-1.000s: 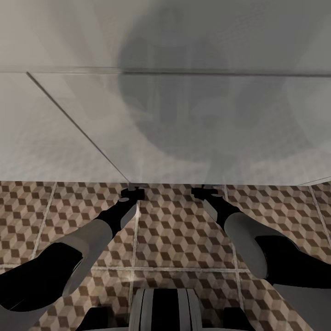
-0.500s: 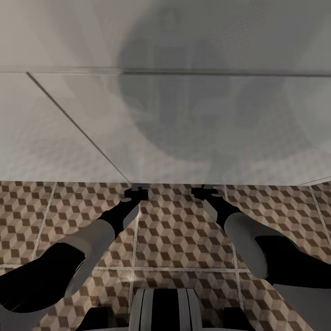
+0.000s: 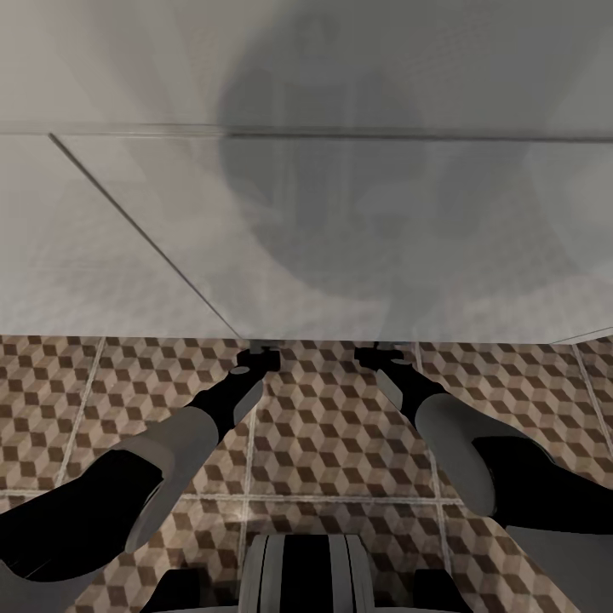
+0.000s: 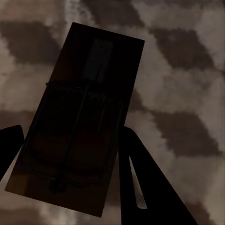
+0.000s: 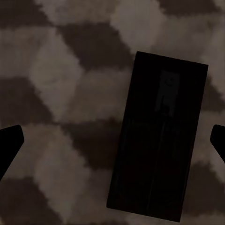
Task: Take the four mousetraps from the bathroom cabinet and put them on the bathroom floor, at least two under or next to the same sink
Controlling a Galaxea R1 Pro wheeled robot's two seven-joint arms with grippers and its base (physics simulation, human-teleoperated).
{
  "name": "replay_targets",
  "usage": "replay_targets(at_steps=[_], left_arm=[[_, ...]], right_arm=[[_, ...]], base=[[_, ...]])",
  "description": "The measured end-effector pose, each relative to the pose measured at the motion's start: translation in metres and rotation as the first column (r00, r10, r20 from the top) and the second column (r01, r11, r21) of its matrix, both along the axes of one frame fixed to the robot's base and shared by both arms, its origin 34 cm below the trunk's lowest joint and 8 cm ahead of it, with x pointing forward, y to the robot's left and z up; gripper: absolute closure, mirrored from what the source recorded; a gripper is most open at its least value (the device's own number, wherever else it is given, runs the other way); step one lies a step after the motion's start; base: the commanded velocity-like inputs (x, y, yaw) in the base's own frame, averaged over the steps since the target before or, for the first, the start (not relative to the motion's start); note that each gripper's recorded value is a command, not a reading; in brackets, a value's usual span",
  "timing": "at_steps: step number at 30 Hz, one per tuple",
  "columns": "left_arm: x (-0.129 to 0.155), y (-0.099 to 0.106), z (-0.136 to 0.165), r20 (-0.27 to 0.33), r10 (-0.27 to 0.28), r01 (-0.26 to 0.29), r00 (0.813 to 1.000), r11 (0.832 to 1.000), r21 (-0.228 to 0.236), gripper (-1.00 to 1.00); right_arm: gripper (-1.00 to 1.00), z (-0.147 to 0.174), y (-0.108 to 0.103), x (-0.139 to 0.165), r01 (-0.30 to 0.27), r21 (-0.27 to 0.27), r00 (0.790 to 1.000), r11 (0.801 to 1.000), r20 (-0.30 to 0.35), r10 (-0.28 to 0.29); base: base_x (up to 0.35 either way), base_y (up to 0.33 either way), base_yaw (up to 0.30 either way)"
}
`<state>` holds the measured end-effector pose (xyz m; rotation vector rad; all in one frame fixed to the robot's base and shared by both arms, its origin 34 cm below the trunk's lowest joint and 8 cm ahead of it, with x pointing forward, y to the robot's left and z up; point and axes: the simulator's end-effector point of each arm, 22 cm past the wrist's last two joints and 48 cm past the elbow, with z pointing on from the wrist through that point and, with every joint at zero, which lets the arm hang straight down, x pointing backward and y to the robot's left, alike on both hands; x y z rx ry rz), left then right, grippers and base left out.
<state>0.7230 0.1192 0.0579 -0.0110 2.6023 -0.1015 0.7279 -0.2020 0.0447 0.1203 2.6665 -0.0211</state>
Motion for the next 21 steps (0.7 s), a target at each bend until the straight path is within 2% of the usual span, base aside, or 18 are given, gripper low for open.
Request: replay_targets(at_steps=[7,18,19,21], left_arm=[[-0.0008,-0.0086,0.0005,-0.001,-0.020,0.020,1.000,0.999,-0.032,1.00],[-0.0020,-0.0096,-0.0003,-0.002,-0.027,0.027,1.000,0.999,-0.042,1.00],[-0.0025,-0.0094,-0.0007,-0.004,-0.027,0.027,1.000,0.999,-0.041,-1.00],[-0.0043,-0.0087,-0.0019,-0.008,-0.028,0.027,1.000,0.999,-0.040,-1.00]], right_arm=[[-1.00,0.0000,0.0000,0.0000,0.000,0.000,1.000,1.000,0.000,0.000],[-1.00,0.0000,0.0000,0.0000,0.000,0.000,1.000,1.000,0.000,0.000],[-1.00,0.0000,0.0000,0.0000,0.000,0.000,1.000,1.000,0.000,0.000],[-1.00,0.0000,0.0000,0.0000,0.000,0.000,1.000,1.000,0.000,0.000]], base=[[0.000,0.000,0.000],[0.000,0.000,0.000],[0.000,0.000,0.000],[0.000,0.000,0.000]])
